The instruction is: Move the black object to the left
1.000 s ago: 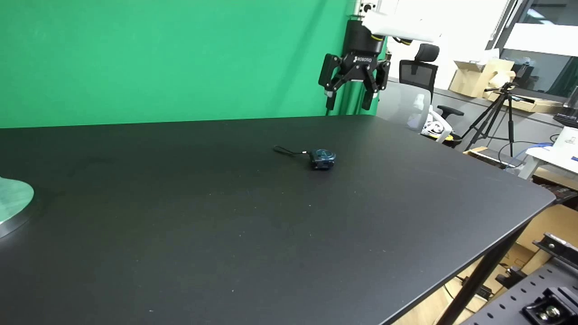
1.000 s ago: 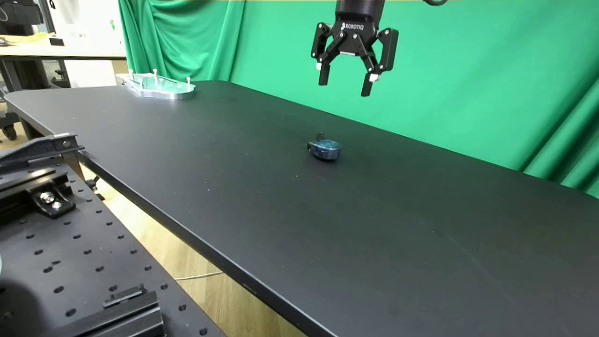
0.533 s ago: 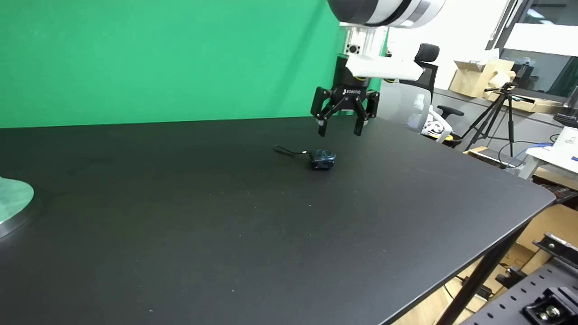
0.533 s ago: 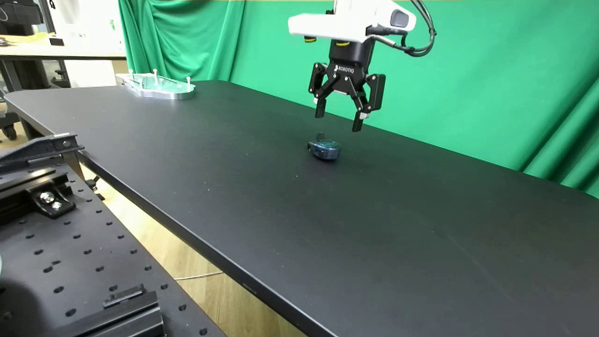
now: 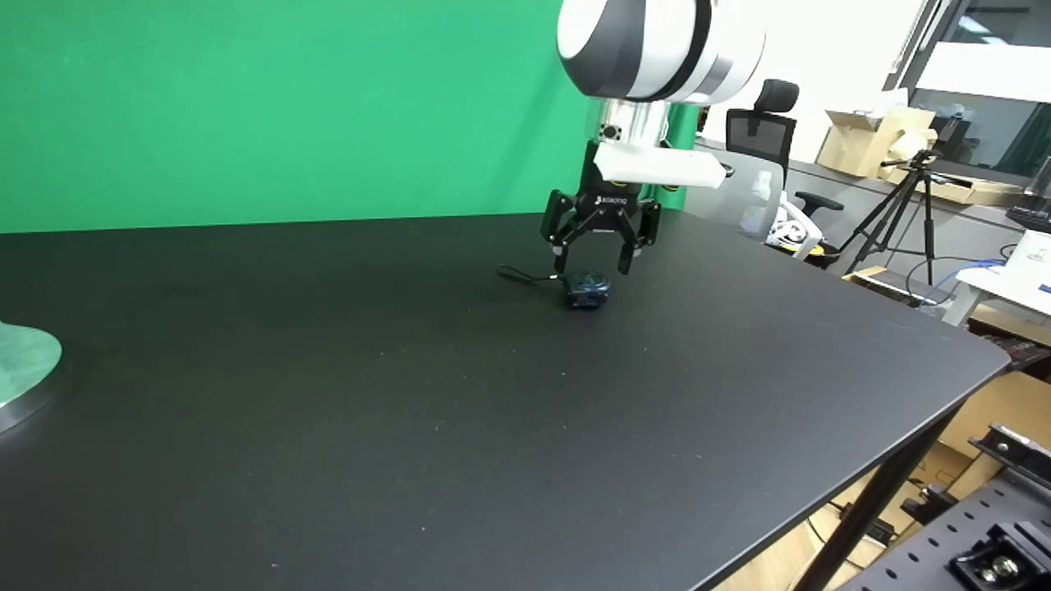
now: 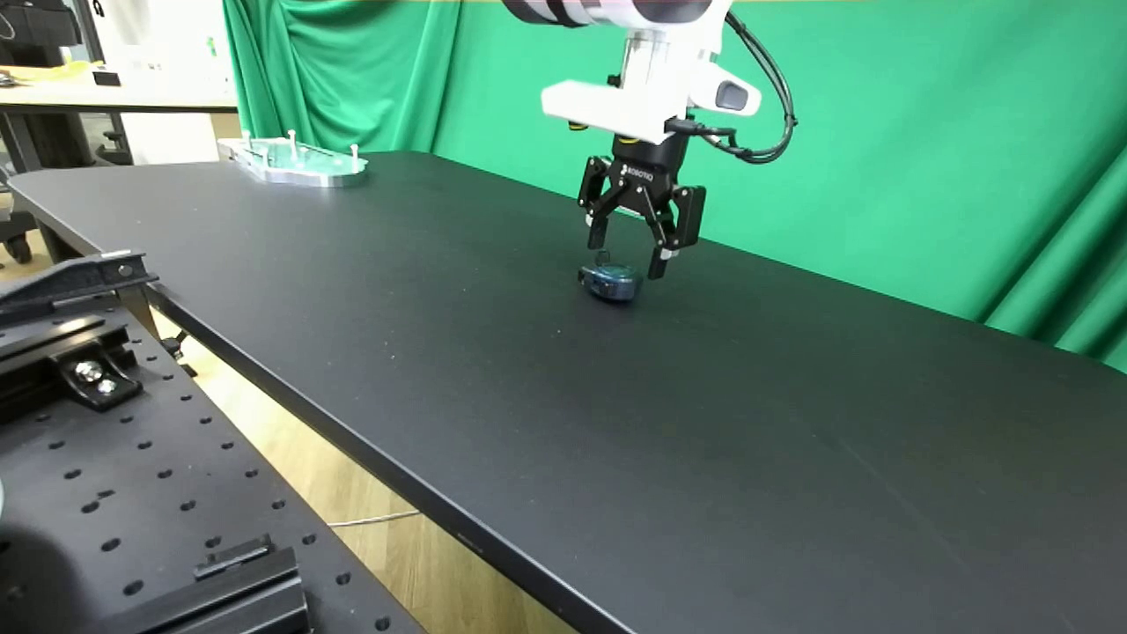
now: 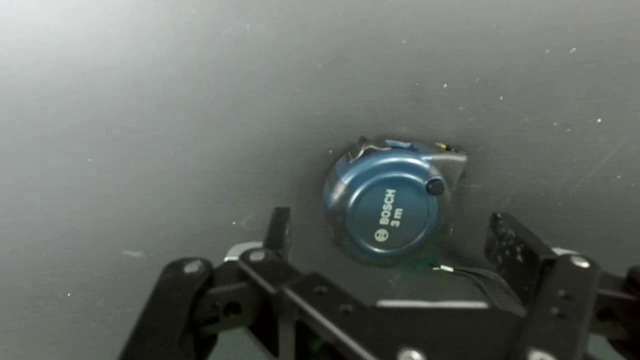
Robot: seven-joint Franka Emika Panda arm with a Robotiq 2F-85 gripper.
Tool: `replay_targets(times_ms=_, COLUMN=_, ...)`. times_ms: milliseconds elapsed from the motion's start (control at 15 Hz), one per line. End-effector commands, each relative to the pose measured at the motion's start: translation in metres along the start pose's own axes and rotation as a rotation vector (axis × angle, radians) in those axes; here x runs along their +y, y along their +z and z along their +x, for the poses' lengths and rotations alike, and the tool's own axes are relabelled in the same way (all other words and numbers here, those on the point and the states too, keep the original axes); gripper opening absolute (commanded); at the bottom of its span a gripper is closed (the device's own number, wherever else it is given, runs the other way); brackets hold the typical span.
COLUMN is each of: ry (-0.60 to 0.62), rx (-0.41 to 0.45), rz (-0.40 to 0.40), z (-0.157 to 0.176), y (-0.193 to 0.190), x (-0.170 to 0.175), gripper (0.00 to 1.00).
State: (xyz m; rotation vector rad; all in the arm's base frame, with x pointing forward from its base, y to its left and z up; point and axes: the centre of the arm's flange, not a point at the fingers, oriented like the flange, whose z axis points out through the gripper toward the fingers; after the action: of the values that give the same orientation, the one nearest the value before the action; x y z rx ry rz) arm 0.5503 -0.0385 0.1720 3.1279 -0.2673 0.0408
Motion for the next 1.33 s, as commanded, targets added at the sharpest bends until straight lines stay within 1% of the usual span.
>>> replay_targets(times_ms=0, ry=0.037, rx=-0.009, rz=0.011, z=0.013, y=0.007, x=-0.006, gripper=1.00)
replay_targets(times_ms=333, ry=0.038, rx=-0.027, rz=0.000, z=0.016, y=0.017, x=-0.008, gripper=1.00)
replay_targets(times_ms=400, ry=0.039, rx=-0.033, rz=0.001, z=0.016, y=0.019, x=-0.009, gripper=0.75)
replay_targets(times_ms=467, ry=0.036, rx=-0.034, rz=0.000, z=0.016, y=0.019, x=-0.009, gripper=0.74)
replay_targets(times_ms=533, ry=0.033, rx=-0.036, rz=-0.001, z=0.016, y=0.020, x=-0.010, gripper=0.68)
replay_targets(times_ms=600, ry=0.031, rx=-0.037, rz=-0.002, z=0.015, y=0.019, x=-0.010, gripper=0.60)
replay_targets(times_ms=733, ry=0.027, rx=-0.041, rz=-0.005, z=0.015, y=0.018, x=-0.011, gripper=0.46)
replay_targets(times_ms=800, ry=0.025, rx=-0.041, rz=-0.008, z=0.014, y=0.017, x=-0.012, gripper=0.42)
replay_targets(times_ms=1000, ry=0.008, rx=-0.039, rz=-0.012, z=0.008, y=0.011, x=-0.017, gripper=0.42)
replay_targets(times_ms=1267, ry=-0.062, rx=-0.023, rz=-0.007, z=-0.012, y=-0.008, x=-0.043, gripper=0.42)
